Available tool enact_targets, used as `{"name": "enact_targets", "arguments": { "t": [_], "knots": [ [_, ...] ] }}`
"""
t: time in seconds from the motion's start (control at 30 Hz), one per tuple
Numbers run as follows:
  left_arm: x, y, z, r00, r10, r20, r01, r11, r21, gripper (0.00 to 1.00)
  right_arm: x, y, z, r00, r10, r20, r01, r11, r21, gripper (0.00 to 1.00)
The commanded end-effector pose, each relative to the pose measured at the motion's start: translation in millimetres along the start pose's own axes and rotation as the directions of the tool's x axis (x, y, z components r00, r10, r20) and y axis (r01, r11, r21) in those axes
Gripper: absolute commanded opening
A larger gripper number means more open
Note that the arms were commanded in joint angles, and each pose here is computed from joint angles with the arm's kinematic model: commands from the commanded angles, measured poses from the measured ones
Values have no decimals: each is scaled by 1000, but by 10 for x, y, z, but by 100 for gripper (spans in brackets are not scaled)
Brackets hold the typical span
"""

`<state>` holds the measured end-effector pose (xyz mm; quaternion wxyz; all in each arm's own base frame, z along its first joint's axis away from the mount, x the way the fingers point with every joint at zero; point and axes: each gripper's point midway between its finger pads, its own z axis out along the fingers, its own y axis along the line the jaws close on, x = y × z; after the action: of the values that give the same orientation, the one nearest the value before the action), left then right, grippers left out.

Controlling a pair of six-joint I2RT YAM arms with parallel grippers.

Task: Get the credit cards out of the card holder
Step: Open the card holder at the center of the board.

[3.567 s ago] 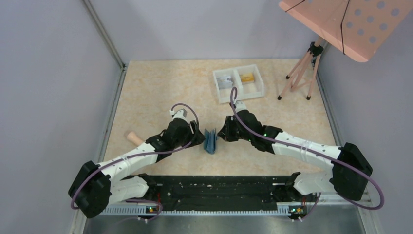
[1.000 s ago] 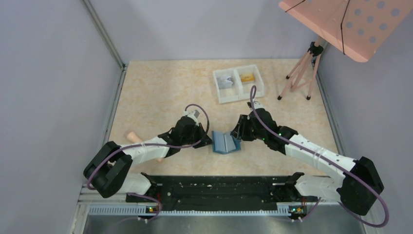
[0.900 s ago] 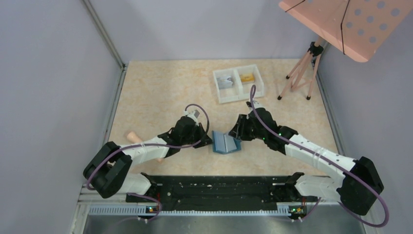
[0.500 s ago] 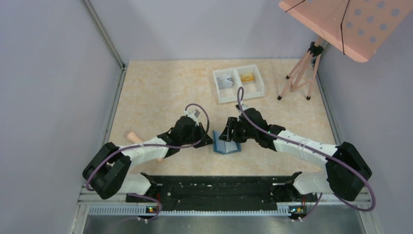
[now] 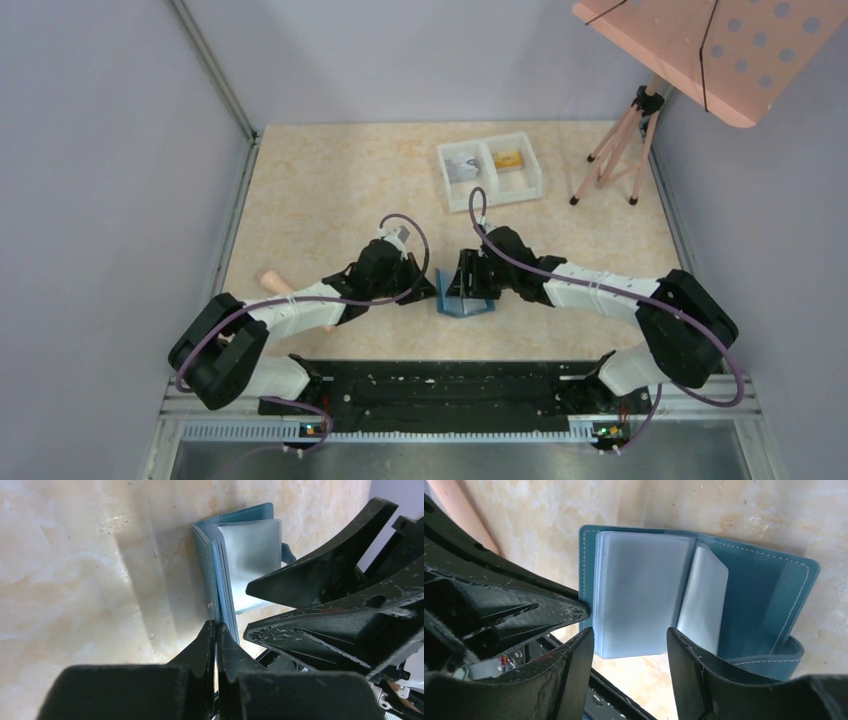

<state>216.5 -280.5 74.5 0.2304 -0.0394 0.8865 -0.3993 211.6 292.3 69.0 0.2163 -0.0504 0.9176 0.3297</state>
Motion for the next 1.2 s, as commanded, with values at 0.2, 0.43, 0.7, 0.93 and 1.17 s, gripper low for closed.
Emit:
{"name": "enact_targets", "arguments": {
  "t": [0.2, 0.43, 0.7, 0.93, 1.17],
  "knots": [
    [-72, -86, -54, 999, 19, 36, -20, 999, 33, 0, -28, -16, -6, 999, -19, 41, 19, 1000, 9, 37],
    [-71, -86, -60, 999, 18, 35, -19, 999, 32, 0, -39, 5, -40, 999, -18, 43, 18, 1000, 8, 40],
    [-58, -72, -108, 999, 16, 42, -17, 999, 30, 0, -99, 284, -69, 999, -17, 41, 21, 995, -98, 51],
    [-37, -42, -145, 999, 21, 45, -22, 999, 23, 0, -67, 286, 20, 1000, -6, 25, 9, 995, -102, 52],
    [-48, -43, -162, 998, 20, 55, -22, 999, 24, 0, 26, 310, 110, 1000, -7, -11, 5, 993, -117, 52]
  ]
}}
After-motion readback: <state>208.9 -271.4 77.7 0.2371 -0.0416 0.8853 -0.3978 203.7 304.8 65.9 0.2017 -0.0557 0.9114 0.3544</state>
